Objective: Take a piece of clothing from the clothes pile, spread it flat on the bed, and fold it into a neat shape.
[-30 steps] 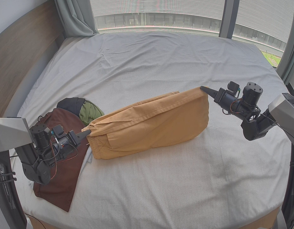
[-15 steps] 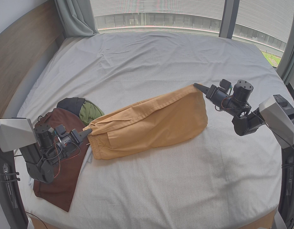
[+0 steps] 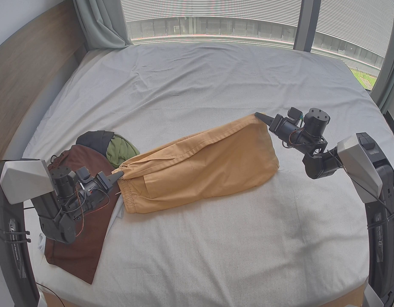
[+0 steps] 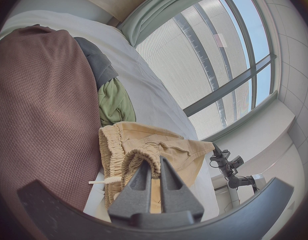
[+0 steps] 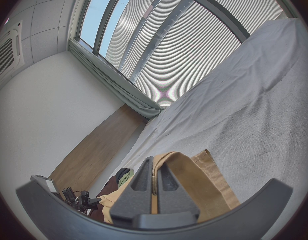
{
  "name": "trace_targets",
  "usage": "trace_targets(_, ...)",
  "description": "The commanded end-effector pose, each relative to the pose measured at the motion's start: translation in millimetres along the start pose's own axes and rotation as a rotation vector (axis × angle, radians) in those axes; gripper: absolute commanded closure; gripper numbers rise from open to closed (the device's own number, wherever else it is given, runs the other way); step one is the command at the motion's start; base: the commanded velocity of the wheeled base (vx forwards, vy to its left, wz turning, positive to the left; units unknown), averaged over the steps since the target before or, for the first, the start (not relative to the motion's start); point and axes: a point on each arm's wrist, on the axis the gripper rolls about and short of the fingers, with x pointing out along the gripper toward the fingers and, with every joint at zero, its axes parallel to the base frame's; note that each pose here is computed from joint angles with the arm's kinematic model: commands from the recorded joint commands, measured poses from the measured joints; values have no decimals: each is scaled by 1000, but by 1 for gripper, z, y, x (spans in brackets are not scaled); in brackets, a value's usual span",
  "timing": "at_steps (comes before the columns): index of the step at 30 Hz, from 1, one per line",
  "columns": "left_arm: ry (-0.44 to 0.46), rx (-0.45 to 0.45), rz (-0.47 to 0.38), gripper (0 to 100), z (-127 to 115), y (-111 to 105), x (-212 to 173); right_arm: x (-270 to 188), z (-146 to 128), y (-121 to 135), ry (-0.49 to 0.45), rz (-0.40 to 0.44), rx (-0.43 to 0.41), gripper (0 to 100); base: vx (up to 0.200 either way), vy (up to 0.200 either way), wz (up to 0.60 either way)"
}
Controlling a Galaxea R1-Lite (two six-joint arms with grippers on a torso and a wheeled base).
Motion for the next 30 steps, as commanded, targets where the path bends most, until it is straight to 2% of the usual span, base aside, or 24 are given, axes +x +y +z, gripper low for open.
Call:
trace_targets(1,2,-4,7,100,-2,5,2,6,-3,-7,-2,-3,0,100,0,0,0)
trace_targets(14,-17,-2,21,100,-2,11,8,22,-8,-12,-1,-1,-9,100,0,0,0)
trace_targets(15,-17,-2,21,100,-2,11,8,22,-8,-12,-1,-1,-9,0,0,0,0)
trace_targets(16,-16,-5,24,100,-3,12,8,24,-6,-12,-5,-5,-12,0,0,0,0)
trace_targets(17,-18,-6,28,0,-3,13,8,25,-4,-11,-8,-3,-14,0,0,0,0)
trace_targets(21,-33,1,24,0,1,15,12,27,-7,-14,-18,-15,-14,0,0,0,0)
trace_targets(26,-96,-12,34,0,15,18,11,29,-6,-9,-17,-10,-14,0,0,0,0)
trace_targets(30,-104,-21,37,0,17,19,10,30,-8,-7,-11,-8,-12,0,0,0,0)
